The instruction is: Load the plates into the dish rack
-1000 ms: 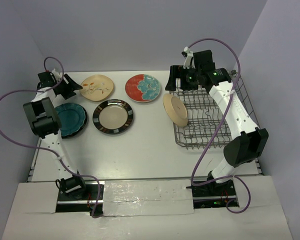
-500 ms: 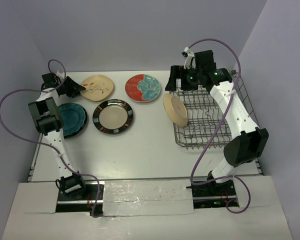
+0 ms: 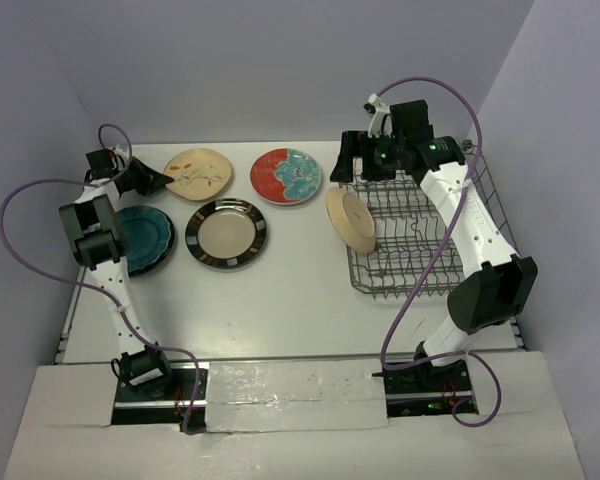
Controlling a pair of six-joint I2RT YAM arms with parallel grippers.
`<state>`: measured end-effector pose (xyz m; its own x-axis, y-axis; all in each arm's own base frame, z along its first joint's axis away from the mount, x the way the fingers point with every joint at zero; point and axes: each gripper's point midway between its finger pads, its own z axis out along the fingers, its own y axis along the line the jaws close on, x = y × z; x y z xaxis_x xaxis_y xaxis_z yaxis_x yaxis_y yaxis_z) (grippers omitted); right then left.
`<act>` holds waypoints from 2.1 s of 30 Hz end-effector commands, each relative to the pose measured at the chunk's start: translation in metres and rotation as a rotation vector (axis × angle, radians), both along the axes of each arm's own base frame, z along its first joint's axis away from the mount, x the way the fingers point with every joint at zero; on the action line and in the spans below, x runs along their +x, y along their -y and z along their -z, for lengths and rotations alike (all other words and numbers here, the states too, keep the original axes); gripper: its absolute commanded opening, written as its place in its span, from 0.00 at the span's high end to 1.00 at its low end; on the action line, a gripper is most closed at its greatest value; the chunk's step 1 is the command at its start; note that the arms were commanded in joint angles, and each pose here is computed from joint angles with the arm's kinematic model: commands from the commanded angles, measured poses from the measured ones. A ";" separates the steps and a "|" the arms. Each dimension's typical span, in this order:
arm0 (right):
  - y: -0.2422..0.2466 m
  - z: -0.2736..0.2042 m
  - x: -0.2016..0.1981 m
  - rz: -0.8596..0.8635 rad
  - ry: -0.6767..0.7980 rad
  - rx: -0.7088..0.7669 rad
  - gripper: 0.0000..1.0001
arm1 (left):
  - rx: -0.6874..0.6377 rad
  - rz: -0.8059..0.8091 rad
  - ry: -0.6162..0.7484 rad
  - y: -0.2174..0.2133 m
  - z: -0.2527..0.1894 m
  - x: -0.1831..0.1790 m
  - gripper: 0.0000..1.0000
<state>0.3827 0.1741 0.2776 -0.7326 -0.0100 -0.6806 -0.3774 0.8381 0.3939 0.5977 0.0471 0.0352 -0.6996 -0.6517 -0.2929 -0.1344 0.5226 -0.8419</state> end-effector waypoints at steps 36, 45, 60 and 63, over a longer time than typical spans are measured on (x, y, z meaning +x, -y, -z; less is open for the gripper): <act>-0.077 -0.056 -0.057 -0.332 0.163 0.185 0.05 | -0.049 0.768 0.604 0.242 -0.290 -0.260 1.00; -0.086 -0.034 -0.070 -0.382 0.079 0.185 0.15 | -0.103 0.854 0.651 0.278 -0.309 -0.289 1.00; -0.070 -0.059 -0.075 -0.342 0.107 0.227 1.00 | -0.002 0.660 0.598 0.273 -0.299 -0.251 0.43; -0.039 -0.062 -0.064 -0.227 0.147 0.114 1.00 | 0.127 0.565 0.607 0.261 -0.295 -0.229 0.01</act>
